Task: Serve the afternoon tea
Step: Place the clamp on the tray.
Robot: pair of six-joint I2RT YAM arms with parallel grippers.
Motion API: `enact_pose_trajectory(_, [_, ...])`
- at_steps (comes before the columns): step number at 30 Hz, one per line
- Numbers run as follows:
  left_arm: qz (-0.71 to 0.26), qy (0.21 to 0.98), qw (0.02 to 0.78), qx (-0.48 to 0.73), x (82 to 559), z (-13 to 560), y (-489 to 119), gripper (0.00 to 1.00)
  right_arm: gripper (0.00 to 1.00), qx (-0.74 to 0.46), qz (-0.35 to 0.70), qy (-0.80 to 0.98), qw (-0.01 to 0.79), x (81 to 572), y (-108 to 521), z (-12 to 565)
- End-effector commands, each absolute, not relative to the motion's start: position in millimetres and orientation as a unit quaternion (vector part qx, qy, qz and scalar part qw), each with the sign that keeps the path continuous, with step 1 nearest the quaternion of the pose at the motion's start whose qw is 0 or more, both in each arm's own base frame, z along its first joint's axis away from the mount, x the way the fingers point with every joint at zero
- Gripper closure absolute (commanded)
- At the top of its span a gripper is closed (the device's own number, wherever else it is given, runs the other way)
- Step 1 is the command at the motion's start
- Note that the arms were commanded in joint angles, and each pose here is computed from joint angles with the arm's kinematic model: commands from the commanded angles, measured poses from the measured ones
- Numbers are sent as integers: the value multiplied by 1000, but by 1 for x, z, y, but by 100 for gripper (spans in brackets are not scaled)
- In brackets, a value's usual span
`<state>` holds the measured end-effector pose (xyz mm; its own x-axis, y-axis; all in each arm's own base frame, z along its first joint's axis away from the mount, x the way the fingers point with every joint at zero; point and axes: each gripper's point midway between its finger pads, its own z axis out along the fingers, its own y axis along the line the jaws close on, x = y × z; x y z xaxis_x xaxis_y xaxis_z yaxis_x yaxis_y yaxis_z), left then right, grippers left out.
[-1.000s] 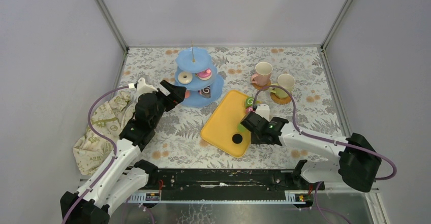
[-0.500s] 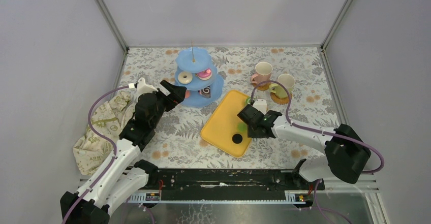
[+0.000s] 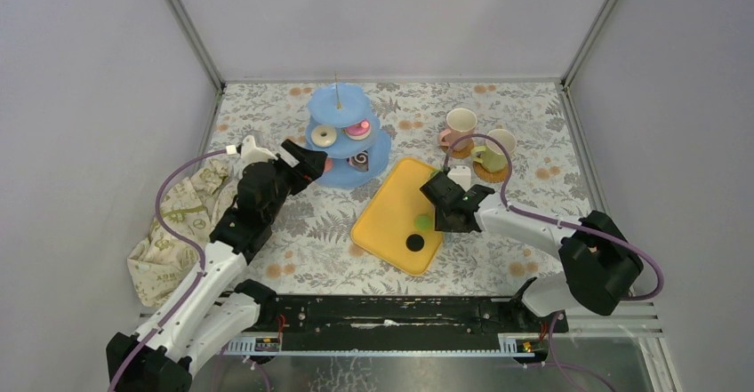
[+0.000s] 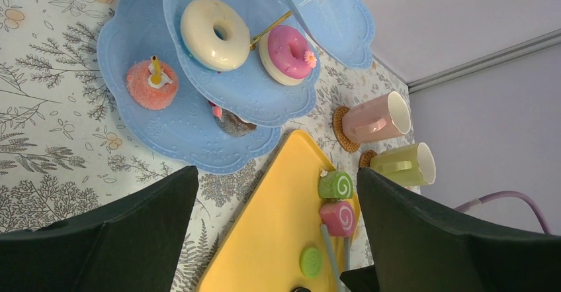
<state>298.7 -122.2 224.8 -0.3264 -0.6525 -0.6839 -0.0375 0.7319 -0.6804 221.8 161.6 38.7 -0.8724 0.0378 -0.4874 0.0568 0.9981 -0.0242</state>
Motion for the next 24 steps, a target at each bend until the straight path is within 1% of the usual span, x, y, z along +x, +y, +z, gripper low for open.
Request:
enact_pose_trajectory(1, [-308, 744, 551, -220, 304, 238, -128, 3, 56, 31, -9, 960, 279, 245, 169, 52])
enact_pose_trajectory(8, [-307, 745, 549, -220, 305, 237, -128, 3, 56, 26, 0, 962, 271, 250, 171, 52])
enact_pose_trajectory(15, [-311, 744, 548, -221, 305, 236, -129, 3, 43, 20, 25, 958, 285, 245, 171, 66])
enact_pose_trajectory(24, [-311, 744, 548, -221, 305, 235, -129, 3, 41, 25, 26, 967, 254, 226, 165, 44])
